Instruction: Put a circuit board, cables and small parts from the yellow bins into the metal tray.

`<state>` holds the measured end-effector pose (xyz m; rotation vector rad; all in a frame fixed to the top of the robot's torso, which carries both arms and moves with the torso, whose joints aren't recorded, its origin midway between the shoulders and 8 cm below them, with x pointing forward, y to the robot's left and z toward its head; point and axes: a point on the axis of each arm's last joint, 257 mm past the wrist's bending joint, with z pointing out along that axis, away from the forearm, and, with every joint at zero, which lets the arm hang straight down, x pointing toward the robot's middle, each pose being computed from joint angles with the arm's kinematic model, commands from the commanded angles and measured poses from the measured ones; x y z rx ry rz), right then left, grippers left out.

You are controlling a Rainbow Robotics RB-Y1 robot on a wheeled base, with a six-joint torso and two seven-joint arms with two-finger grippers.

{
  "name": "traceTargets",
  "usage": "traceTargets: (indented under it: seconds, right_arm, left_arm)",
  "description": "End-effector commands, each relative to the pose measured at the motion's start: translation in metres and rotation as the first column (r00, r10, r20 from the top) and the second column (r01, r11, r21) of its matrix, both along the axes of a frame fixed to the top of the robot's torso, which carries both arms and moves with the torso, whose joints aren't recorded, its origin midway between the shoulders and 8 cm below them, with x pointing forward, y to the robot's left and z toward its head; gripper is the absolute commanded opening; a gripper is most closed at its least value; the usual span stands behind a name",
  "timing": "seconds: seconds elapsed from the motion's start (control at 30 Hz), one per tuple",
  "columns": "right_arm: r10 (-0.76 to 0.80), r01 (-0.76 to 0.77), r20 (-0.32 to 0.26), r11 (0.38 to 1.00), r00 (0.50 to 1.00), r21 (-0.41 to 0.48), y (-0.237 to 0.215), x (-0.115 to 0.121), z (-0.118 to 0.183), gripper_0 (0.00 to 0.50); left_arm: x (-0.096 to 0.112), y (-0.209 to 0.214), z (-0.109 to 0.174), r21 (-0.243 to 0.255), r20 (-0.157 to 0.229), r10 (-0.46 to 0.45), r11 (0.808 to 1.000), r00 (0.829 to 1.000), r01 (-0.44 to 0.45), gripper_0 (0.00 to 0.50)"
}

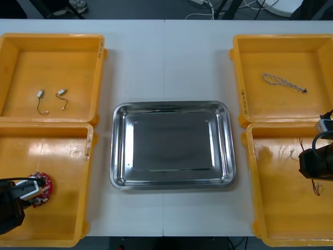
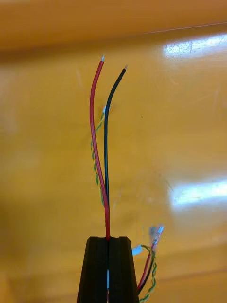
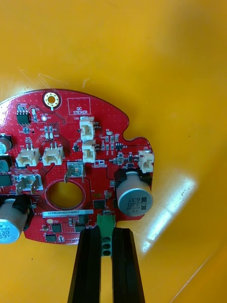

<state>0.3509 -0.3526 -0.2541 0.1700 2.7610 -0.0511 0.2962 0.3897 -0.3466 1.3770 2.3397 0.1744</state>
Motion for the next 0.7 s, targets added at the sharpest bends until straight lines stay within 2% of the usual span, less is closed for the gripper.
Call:
traceTargets:
  seconds: [0.03, 0.13, 0.37, 0.53, 0.7]
  right_arm:
    - [-0.002, -0.002, 0.119, 0.999, 0.993, 0.032, -0.004, 0.019, 0.057, 0.0]
    - [0.014, -0.022, 0.157, 0.998, 0.987, 0.05, -0.005, 0.025, 0.076, 0.0]
    - [0.034, -0.044, 0.185, 0.998, 0.982, 0.05, -0.013, 0.026, 0.098, 0.0]
    - [0.067, -0.069, 0.183, 0.998, 0.981, 0.007, -0.02, 0.026, 0.109, 0.0]
    - [0.094, -0.097, 0.179, 0.995, 0.979, 0.011, -0.018, 0.025, 0.117, 0.0]
  left_arm:
    - [-0.007, 0.014, 0.002, 0.069, -0.013, -0.073, 0.995, 0.997, 0.074, 0.0]
    - [0.0, 0.013, 0.015, 0.073, -0.01, -0.066, 0.995, 0.998, 0.066, 0.0]
    - [0.017, 0.011, 0.059, 0.087, 0.003, -0.041, 0.995, 0.999, 0.04, 0.0]
    - [0.028, 0.003, 0.089, 0.073, 0.017, 0.008, 0.997, 1.0, -0.009, 0.0]
    - [0.036, -0.011, 0.118, 0.05, 0.025, 0.079, 0.996, 0.997, -0.08, 0.0]
